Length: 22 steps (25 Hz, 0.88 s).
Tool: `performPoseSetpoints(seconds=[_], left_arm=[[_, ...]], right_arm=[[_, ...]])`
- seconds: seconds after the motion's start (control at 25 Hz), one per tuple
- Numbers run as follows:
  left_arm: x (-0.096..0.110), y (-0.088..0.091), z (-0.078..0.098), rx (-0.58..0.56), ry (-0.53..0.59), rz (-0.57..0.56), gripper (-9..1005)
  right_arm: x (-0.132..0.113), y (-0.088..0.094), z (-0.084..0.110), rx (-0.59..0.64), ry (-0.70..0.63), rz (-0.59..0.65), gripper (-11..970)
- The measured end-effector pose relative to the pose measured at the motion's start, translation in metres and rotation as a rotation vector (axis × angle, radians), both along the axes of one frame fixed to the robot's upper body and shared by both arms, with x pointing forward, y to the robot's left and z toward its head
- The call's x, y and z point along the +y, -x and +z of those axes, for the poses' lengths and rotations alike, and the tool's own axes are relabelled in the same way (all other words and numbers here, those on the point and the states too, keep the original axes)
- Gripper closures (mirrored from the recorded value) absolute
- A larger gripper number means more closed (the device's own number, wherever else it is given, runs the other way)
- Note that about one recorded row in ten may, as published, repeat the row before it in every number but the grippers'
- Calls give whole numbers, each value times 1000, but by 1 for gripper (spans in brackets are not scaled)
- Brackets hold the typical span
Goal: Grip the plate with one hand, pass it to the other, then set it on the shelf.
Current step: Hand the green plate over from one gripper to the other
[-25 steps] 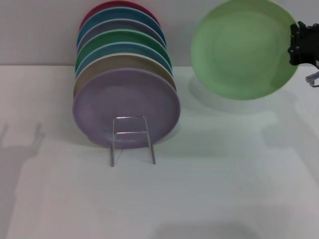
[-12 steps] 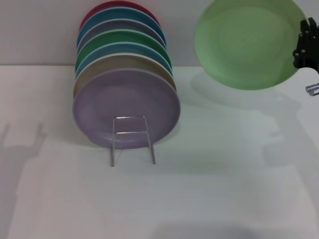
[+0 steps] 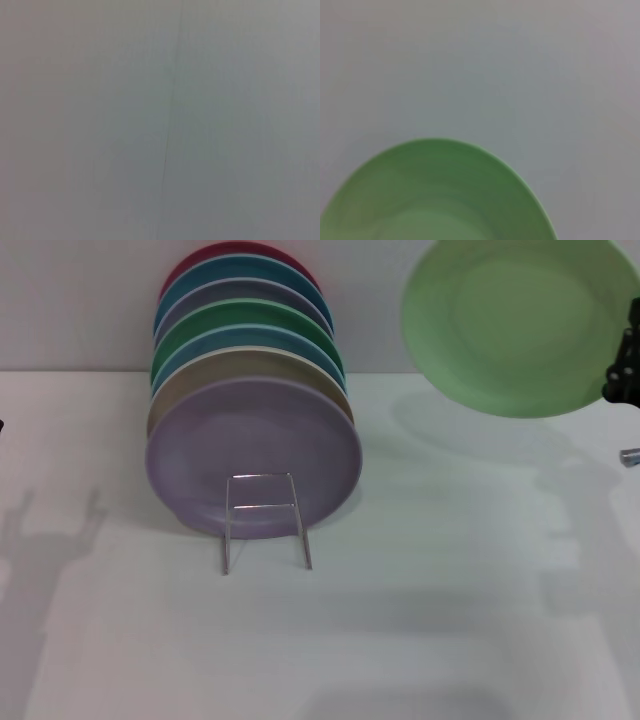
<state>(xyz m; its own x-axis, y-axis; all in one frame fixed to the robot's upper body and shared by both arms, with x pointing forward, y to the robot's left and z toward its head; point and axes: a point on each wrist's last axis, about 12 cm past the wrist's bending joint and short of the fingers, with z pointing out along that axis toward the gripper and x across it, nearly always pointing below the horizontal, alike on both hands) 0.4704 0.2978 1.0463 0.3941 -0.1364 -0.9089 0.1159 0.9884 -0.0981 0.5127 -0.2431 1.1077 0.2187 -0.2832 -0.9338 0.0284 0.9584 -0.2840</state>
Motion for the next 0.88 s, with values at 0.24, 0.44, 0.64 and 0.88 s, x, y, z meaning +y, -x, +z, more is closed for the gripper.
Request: performPoseSetpoints(seconds=[0.24, 0.44, 0.64, 0.88], left_arm=[[-1, 2, 0, -10, -1, -9, 163], [-4, 3, 0, -10, -5, -26, 163], [-8, 6, -1, -10, -11, -57, 163], [-13, 9, -1, -20, -15, -89, 162]], right_arm=[[-14, 7, -16, -20, -140, -5, 939], [-20, 7, -29, -13, -204, 27, 938], [-21, 4, -41, 2, -240, 85, 937], [-22, -2, -51, 21, -268, 123, 938]])
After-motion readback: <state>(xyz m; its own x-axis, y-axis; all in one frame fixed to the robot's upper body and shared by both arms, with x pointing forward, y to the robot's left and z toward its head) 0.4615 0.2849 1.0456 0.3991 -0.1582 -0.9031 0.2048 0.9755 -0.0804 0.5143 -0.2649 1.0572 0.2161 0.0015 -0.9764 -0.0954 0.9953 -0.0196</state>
